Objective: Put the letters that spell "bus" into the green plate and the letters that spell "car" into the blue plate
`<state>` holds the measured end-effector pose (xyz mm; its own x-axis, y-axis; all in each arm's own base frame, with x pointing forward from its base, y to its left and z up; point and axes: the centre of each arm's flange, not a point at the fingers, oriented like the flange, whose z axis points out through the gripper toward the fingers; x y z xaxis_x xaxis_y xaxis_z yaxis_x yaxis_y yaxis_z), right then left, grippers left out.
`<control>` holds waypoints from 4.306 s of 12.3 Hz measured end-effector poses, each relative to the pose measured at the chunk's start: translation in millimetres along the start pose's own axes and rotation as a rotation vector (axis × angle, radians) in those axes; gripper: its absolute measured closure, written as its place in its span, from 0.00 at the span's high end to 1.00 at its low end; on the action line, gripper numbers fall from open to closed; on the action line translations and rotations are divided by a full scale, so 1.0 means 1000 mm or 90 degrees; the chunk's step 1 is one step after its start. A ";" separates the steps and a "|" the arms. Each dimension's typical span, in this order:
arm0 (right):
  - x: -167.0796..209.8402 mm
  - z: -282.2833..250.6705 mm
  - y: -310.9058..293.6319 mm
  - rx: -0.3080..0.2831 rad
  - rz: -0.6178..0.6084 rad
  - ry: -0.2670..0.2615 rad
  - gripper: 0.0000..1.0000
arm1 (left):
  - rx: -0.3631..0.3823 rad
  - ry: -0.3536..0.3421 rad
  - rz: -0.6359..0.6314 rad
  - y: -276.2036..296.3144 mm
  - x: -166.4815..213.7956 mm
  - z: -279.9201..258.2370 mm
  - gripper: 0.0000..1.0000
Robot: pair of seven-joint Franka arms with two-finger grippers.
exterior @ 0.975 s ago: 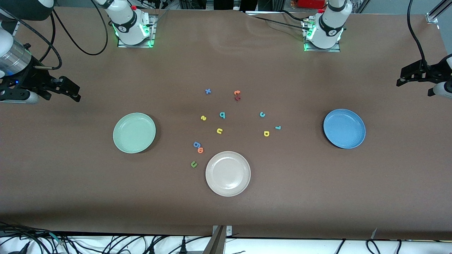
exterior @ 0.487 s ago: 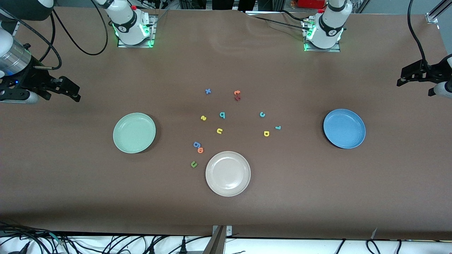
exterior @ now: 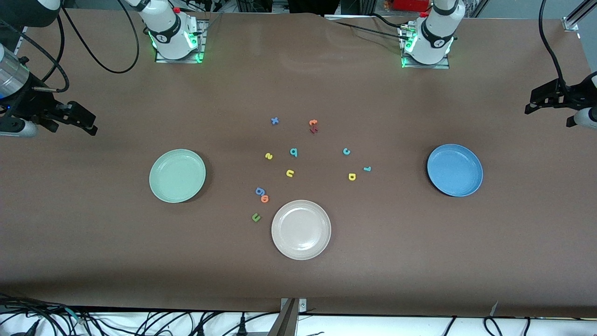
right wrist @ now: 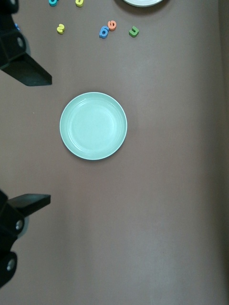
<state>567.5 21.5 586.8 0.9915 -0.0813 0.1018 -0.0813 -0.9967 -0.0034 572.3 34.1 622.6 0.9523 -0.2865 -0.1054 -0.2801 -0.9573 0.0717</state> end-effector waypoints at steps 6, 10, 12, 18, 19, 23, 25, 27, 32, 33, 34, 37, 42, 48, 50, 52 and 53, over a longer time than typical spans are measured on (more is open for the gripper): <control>-0.007 -0.009 -0.003 0.000 -0.003 -0.007 1.00 | 0.000 0.001 -0.002 -0.002 -0.001 -0.001 1.00; -0.006 -0.023 -0.005 0.009 -0.001 -0.003 1.00 | 0.001 0.003 -0.004 -0.004 -0.001 -0.001 1.00; -0.002 -0.033 -0.005 0.011 -0.001 0.008 1.00 | 0.001 0.003 -0.005 -0.004 -0.001 -0.001 1.00; 0.000 -0.031 -0.005 0.010 0.000 -0.002 1.00 | 0.005 0.018 -0.011 -0.008 -0.006 -0.008 1.00; 0.000 -0.030 -0.005 0.010 0.000 -0.005 1.00 | 0.005 0.018 -0.011 -0.009 -0.006 -0.008 1.00; -0.006 -0.027 -0.005 0.009 0.001 -0.034 1.00 | 0.005 0.018 -0.011 -0.009 -0.005 -0.007 1.00; -0.007 -0.026 -0.008 0.025 0.003 -0.044 1.00 | 0.005 0.018 -0.011 -0.009 -0.005 -0.007 1.00; -0.003 -0.022 -0.015 0.063 0.008 -0.038 1.00 | 0.006 0.020 -0.011 -0.009 -0.005 -0.008 1.00; 0.000 -0.009 -0.066 0.101 -0.013 -0.022 1.00 | 0.020 0.058 -0.005 -0.009 0.008 0.005 1.00; 0.000 -0.006 -0.080 0.103 -0.023 -0.017 1.00 | 0.025 0.073 0.004 -0.003 0.017 0.022 1.00; -0.001 -0.003 -0.099 0.102 -0.040 -0.015 1.00 | 0.029 0.087 0.019 0.007 0.028 0.044 1.00; -0.018 0.033 -0.175 0.021 -0.126 -0.033 1.00 | 0.034 0.098 0.068 0.048 0.051 0.112 1.00; -0.060 0.130 -0.290 -0.030 -0.152 -0.105 1.00 | 0.042 0.109 0.099 0.064 0.065 0.169 1.00; -0.078 0.219 -0.352 -0.033 -0.101 -0.104 1.00 | 0.022 0.013 0.057 0.104 0.079 0.260 1.00; -0.071 0.239 -0.349 -0.033 -0.074 -0.101 1.00 | 0.026 -0.012 0.063 0.142 0.091 0.301 1.00; -0.063 0.265 -0.347 -0.028 -0.053 -0.092 1.00 | 0.035 -0.004 0.052 0.173 0.106 0.349 1.00; -0.062 0.276 -0.351 -0.020 -0.041 -0.082 0.99 | 0.038 0.007 0.033 0.186 0.112 0.368 1.00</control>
<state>563.2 374.5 306.7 0.9994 -0.0185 -0.0277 -0.0176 -0.9994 0.0308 582.0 -189.9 259.6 0.9374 -0.3358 -0.0927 -0.3357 -0.9418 0.0172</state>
